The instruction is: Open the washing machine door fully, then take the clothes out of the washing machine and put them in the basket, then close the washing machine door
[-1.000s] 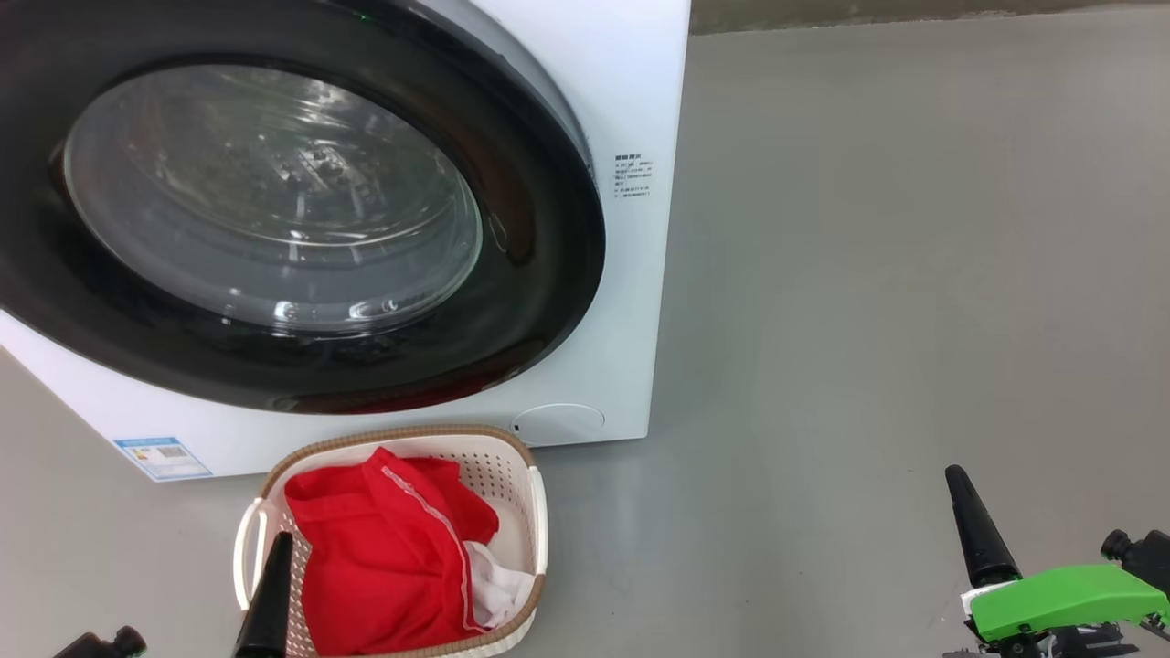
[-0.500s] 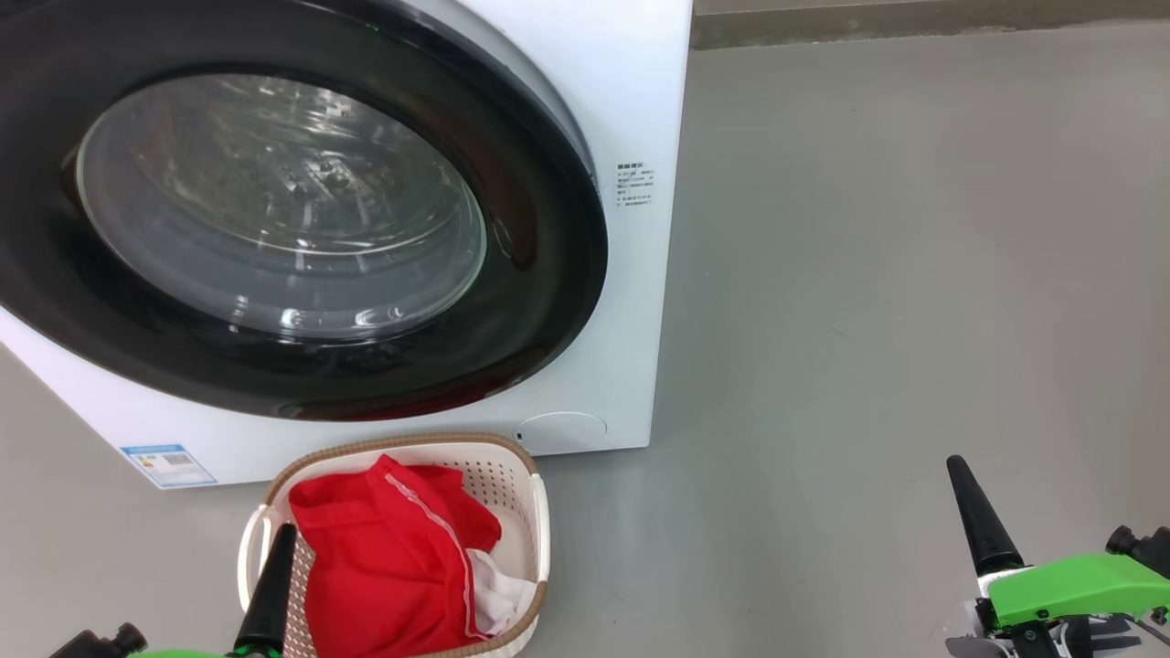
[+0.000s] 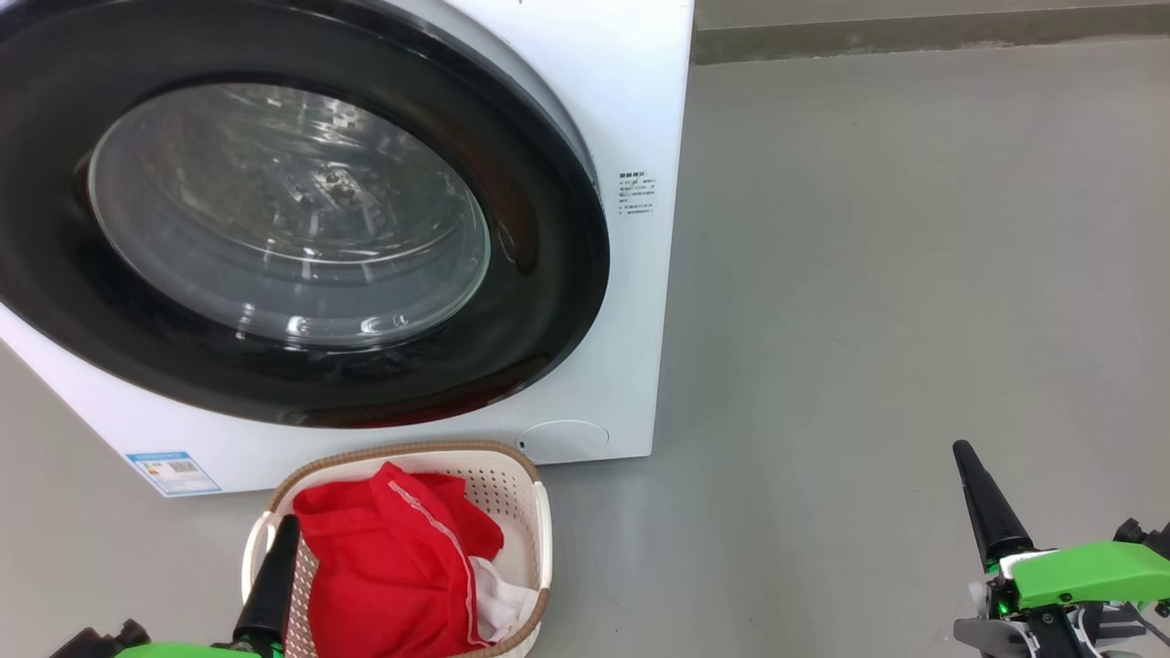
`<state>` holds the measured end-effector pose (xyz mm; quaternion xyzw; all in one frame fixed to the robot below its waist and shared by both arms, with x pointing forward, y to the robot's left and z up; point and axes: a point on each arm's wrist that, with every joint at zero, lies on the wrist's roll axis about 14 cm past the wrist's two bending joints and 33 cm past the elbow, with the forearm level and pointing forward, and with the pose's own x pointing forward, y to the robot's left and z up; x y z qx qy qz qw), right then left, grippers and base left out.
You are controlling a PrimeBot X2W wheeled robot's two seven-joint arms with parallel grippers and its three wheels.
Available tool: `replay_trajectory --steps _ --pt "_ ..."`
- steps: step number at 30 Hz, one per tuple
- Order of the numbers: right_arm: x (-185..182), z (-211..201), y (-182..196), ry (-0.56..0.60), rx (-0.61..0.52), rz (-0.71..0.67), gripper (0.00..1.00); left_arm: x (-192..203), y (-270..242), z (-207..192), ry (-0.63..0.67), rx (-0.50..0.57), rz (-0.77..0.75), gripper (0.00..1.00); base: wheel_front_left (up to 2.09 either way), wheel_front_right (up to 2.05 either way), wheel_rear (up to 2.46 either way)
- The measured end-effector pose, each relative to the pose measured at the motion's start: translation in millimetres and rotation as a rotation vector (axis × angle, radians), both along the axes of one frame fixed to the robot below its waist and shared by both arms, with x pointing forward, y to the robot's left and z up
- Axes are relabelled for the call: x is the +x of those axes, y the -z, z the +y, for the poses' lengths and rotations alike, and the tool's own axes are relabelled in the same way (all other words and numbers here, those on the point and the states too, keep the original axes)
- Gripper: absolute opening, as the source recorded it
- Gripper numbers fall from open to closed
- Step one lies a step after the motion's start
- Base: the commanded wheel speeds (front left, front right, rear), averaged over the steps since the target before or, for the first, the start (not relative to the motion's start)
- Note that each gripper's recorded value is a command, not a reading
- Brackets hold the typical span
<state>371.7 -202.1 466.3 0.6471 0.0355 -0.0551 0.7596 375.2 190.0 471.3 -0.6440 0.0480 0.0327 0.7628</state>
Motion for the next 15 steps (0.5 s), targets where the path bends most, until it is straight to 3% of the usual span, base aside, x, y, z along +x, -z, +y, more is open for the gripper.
replay_trajectory --steps 15 --pt "1.5 -0.2 -10.7 0.003 0.155 -0.04 0.0 2.9 -12.1 -2.5 -0.001 -0.154 -0.037 0.0 0.0 0.0 0.0"
